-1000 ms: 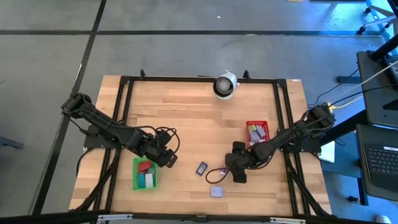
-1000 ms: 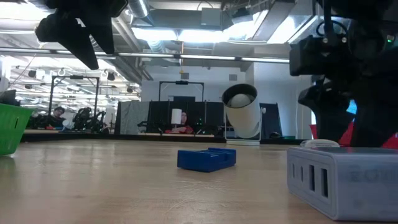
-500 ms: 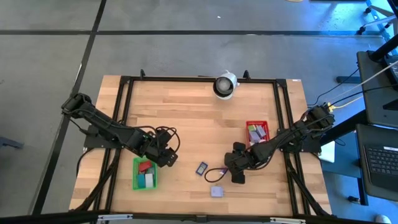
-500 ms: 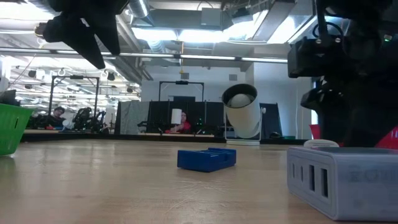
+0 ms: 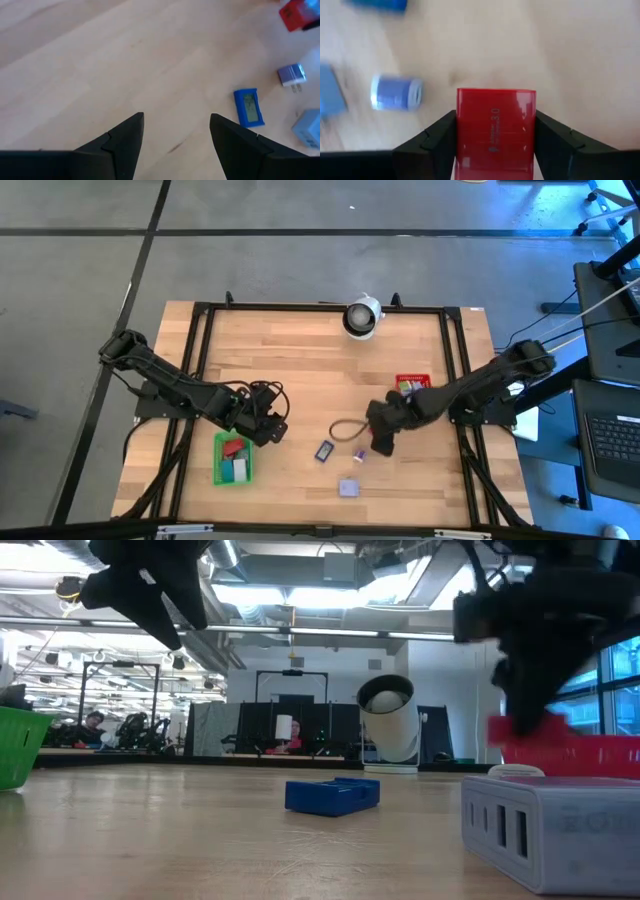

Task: Pick & Place Office items
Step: Put the red charger adapter into the red bin

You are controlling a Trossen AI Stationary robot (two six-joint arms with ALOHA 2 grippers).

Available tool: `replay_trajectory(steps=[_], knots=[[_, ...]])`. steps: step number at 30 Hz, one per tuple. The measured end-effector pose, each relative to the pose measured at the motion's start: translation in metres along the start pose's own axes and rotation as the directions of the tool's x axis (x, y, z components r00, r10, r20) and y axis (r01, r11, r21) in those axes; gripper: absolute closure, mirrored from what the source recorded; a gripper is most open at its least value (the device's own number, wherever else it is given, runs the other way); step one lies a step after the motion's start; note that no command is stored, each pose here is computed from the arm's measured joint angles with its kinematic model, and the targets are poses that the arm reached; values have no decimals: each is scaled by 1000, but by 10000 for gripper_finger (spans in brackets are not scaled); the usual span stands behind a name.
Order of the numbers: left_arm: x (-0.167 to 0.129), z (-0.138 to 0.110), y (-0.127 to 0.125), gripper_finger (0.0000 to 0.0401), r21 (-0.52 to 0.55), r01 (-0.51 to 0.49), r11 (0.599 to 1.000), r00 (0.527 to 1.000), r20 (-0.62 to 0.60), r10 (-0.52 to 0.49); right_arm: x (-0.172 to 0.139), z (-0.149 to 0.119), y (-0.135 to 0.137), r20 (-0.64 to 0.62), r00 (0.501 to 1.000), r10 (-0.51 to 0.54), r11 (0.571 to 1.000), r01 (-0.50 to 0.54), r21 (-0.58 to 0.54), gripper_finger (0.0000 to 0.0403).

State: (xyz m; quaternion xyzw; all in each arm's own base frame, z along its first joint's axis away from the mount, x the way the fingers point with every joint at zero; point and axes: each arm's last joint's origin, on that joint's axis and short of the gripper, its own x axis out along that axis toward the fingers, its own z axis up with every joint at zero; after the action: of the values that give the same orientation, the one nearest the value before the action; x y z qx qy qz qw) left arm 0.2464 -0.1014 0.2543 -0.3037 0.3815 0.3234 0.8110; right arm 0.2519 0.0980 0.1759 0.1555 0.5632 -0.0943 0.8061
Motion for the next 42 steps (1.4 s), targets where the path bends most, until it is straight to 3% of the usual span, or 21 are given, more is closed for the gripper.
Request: replay_trajectory(steps=[5, 9, 12, 16, 20, 23, 27, 30, 33, 38, 40, 42], knots=[[3, 7, 2, 177, -22, -21, 1000, 999, 33, 21, -37, 19, -20, 214, 977, -20, 995, -1, 97, 193], [6, 13, 3, 177, -52, -20, 998, 998, 58, 23, -65, 32, -30, 433, 900, -47, 984, -33, 174, 193], [9, 19, 3, 177, -79, -14, 997, 997, 69, 20, -84, 42, -31, 593, 803, -52, 979, -77, 190, 193], [12, 25, 4, 177, -107, -20, 994, 995, 94, 30, -108, 59, -26, 788, 616, -24, 980, -139, 139, 191], [14, 32, 7, 177, -133, -35, 991, 989, 141, 54, -127, 71, -19, 901, 432, 33, 983, -177, 48, 190], [16, 38, 7, 177, -159, -25, 987, 984, 169, 52, -133, 73, -18, 922, 385, 48, 985, -171, 20, 190], [18, 42, 7, 177, -180, -17, 984, 983, 178, 50, -136, 70, -20, 915, 399, 63, 985, -171, 7, 190], [18, 42, 7, 177, -180, -18, 983, 983, 178, 51, -135, 65, -23, 894, 445, 53, 989, -148, 15, 190], [18, 42, 7, 177, -180, -18, 983, 983, 178, 51, -132, 55, -33, 833, 553, 9, 987, -138, 82, 190], [18, 43, 7, 177, -181, -22, 983, 980, 189, 56, -115, 24, -61, 576, 800, -169, 949, -27, 315, 190], [18, 43, 7, 177, -178, -24, 984, 979, 195, 59, -108, 10, -70, 441, 860, -258, 921, 80, 382, 190], [18, 43, 7, 177, -155, -29, 988, 979, 196, 59, -101, -4, -79, 329, 880, -342, 880, 178, 440, 190]])
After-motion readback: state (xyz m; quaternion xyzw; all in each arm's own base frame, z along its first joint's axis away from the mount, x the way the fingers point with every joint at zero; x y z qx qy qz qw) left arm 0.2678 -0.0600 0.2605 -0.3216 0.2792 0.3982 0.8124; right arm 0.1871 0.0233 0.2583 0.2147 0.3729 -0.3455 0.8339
